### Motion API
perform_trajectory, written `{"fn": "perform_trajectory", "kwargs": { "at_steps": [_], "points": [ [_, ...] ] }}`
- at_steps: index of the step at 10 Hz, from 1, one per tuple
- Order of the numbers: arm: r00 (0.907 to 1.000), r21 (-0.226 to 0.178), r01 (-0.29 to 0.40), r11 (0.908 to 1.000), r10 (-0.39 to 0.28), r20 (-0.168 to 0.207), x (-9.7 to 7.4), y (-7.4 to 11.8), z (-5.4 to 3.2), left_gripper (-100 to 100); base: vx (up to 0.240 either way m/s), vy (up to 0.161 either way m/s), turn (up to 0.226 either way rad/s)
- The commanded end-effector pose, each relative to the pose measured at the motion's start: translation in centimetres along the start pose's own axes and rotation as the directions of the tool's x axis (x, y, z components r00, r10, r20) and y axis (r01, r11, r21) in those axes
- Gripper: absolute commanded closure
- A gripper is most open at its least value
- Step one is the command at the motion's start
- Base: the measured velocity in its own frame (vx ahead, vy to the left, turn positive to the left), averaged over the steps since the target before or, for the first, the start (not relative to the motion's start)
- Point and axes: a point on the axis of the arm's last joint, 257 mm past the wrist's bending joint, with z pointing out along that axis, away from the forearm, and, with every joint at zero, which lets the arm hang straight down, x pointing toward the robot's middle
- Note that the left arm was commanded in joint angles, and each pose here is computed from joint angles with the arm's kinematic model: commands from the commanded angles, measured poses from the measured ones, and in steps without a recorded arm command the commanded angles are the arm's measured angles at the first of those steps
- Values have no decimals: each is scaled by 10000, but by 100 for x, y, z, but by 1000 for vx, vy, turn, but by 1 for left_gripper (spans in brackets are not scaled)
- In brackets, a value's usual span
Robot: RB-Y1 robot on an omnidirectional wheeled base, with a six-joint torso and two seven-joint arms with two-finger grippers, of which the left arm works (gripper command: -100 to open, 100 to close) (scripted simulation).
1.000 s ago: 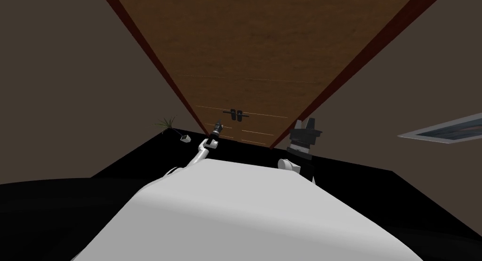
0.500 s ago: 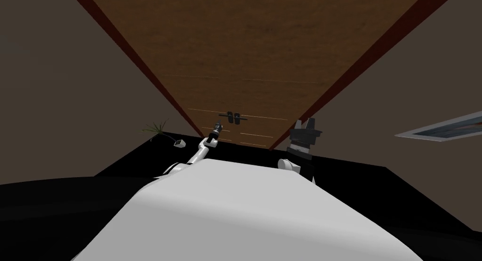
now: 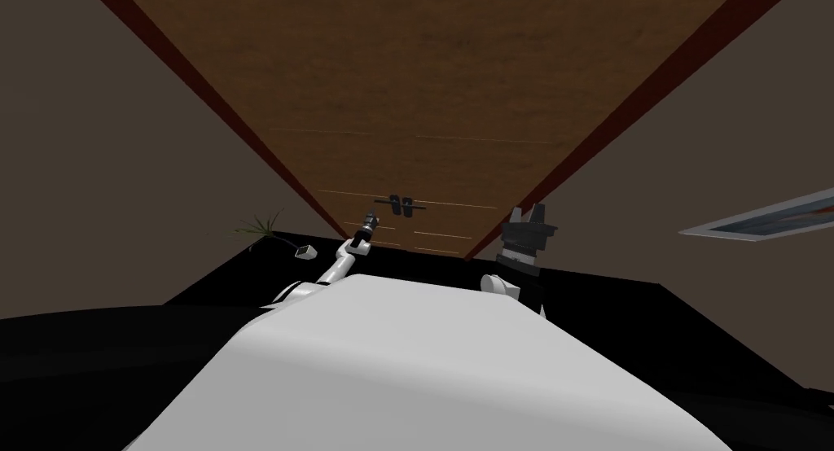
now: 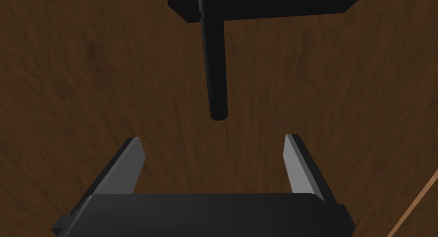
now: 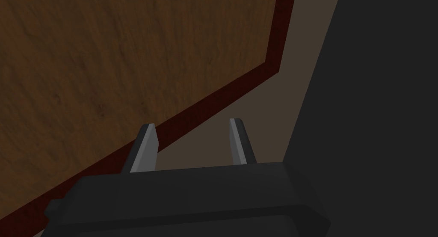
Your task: Pull the door open
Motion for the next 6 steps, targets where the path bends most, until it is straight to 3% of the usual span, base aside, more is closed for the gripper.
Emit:
{"fn": "perform_trajectory", "kwargs": {
  "at_steps": [1, 2, 4, 5, 6],
  "points": [
    [9992, -101, -32, 9999, 36, 404, -311, 40, -68, -100, 86, -34, -134],
    [9992, -101, -32, 9999, 36, 404, -311, 40, -68, -100, 67, -19, -23],
    [9973, -152, -58, 9999, 69, 733, -576, 50, -130, -100, 78, -26, -86],
    [9949, -162, -64, 9998, 79, 1001, -795, 44, -182, -100, 144, -3, -178],
    [9937, -143, -53, 9999, 68, 1121, -897, 33, -204, -100, 177, 11, -177]
  ]
}}
